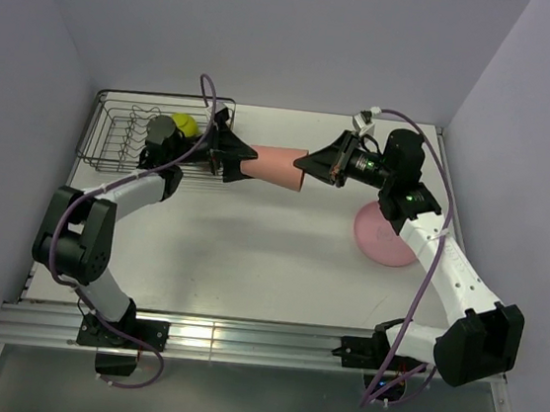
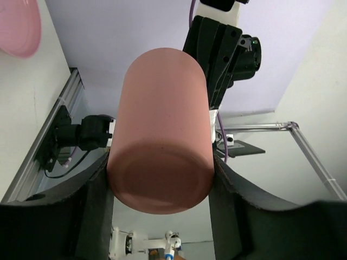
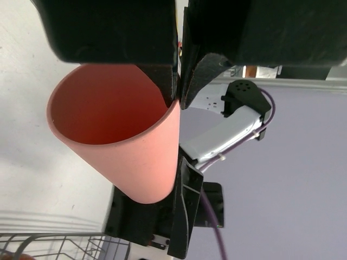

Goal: Load the mixed dishes into the dish rack

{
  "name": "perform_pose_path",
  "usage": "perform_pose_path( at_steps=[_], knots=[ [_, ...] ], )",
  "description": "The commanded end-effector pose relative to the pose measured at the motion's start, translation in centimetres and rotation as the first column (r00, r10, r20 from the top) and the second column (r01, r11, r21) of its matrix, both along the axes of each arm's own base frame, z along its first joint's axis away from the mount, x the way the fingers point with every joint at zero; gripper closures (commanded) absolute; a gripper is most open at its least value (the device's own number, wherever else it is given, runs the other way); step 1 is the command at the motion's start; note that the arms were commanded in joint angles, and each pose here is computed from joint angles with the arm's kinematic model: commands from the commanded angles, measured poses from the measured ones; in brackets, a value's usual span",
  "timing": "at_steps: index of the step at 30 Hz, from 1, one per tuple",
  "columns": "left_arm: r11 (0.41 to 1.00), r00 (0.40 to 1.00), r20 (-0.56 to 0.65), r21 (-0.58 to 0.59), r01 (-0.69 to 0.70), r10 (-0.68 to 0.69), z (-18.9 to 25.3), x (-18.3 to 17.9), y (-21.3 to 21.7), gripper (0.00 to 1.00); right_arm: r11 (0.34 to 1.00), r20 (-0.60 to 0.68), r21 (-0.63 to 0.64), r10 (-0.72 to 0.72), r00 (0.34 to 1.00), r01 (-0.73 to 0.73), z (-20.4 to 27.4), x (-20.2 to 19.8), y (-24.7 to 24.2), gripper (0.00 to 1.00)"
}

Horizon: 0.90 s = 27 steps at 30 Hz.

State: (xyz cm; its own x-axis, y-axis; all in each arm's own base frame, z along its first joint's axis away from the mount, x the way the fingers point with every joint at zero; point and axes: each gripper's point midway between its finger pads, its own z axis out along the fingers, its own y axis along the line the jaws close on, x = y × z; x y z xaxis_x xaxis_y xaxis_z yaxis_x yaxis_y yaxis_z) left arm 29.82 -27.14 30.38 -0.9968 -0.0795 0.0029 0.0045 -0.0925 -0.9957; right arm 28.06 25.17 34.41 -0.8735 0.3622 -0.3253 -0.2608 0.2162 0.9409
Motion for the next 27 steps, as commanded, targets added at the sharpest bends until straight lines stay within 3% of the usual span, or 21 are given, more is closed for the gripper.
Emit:
perform_pose_path(
  at_steps=[1,3,4,5,7,8,10,12,13,15,16,17,18,19,20,22,27],
  knots=[
    [0.999,0.986,0.162,0.019,-0.041,0.038,3.3,-0.1,-0.4,0.52,0.999,0.015,-0.020,0.042,0.999,-0.042,-0.2,-0.8,0.2,1.00],
    [0.998,0.987,0.152,0.038,-0.049,0.042,3.0,0.2,-0.5,0.66,0.998,0.008,-0.041,0.041,0.999,-0.041,-0.6,-0.8,0.2,0.94],
    [0.998,0.987,0.156,0.042,-0.051,0.044,2.9,0.2,-0.5,0.89,0.998,0.009,-0.049,0.038,0.999,-0.038,-0.6,-0.7,0.1,0.85],
    [0.996,0.987,0.153,0.056,-0.062,0.052,2.5,0.6,-0.4,1.00,0.997,0.018,-0.074,0.030,0.999,-0.029,-0.7,-0.5,0.0,0.60],
    [0.990,0.983,0.152,0.071,-0.119,0.107,2.3,1.6,0.8,1.00,0.993,0.030,-0.117,0.007,1.000,-0.003,-0.7,-0.1,-0.3,0.35],
    [0.986,0.978,0.156,0.079,-0.150,0.137,2.1,2.3,1.4,1.00,0.988,-0.003,-0.152,-0.008,1.000,0.007,-1.5,-0.2,-0.6,0.04],
    [0.961,0.961,0.165,0.131,-0.246,0.223,1.0,4.5,3.7,1.00,0.979,0.045,-0.190,-0.069,0.997,0.076,-0.7,0.6,-1.7,0.00],
    [0.930,0.927,0.254,0.171,-0.325,0.277,1.1,6.5,5.5,1.00,0.967,0.058,-0.216,-0.125,0.990,0.135,-0.4,0.7,-3.1,0.00],
    [0.894,0.919,0.201,0.235,-0.383,0.340,-0.4,8.1,7.6,1.00,0.958,0.068,-0.226,-0.165,0.984,0.176,-0.1,1.1,-4.1,0.00],
    [0.835,0.893,0.242,0.325,-0.444,0.380,-0.8,9.7,9.8,1.00,0.923,0.090,-0.286,-0.241,0.966,0.257,-0.1,1.5,-5.8,0.00],
    [0.768,0.860,0.254,0.388,-0.509,0.442,-2.0,11.5,11.7,1.00,0.905,0.093,-0.314,-0.271,0.958,0.287,-0.2,1.7,-6.6,0.00],
    [0.709,0.814,0.368,0.406,-0.576,0.450,-0.3,12.9,13.6,1.00,0.867,0.056,-0.385,-0.320,0.946,0.317,-1.7,1.7,-7.8,0.00],
    [0.659,0.794,0.390,0.446,-0.606,0.466,-0.2,13.7,14.8,1.00,0.846,0.087,-0.416,-0.329,0.940,0.334,-1.2,1.8,-8.4,0.00],
    [0.551,0.782,0.353,0.563,-0.616,0.514,-2.5,14.3,17.0,1.00,0.831,0.078,-0.445,-0.334,0.939,0.332,-1.7,1.8,-8.9,0.00],
    [0.491,0.744,0.419,0.566,-0.662,0.521,-0.4,15.3,18.2,1.00,0.818,0.043,-0.486,-0.329,0.943,0.308,-2.7,1.3,-9.1,0.00],
    [0.357,0.718,0.465,0.646,-0.675,0.517,-0.8,16.1,20.6,1.00,0.790,0.045,-0.531,-0.333,0.942,0.305,-3.3,1.0,-9.9,0.00],
    [0.214,0.713,0.476,0.734,-0.645,0.515,-2.9,16.8,23.5,1.00,0.787,0.029,-0.546,-0.326,0.945,0.288,-4.7,0.2,-10.0,0.00]
  ],
)
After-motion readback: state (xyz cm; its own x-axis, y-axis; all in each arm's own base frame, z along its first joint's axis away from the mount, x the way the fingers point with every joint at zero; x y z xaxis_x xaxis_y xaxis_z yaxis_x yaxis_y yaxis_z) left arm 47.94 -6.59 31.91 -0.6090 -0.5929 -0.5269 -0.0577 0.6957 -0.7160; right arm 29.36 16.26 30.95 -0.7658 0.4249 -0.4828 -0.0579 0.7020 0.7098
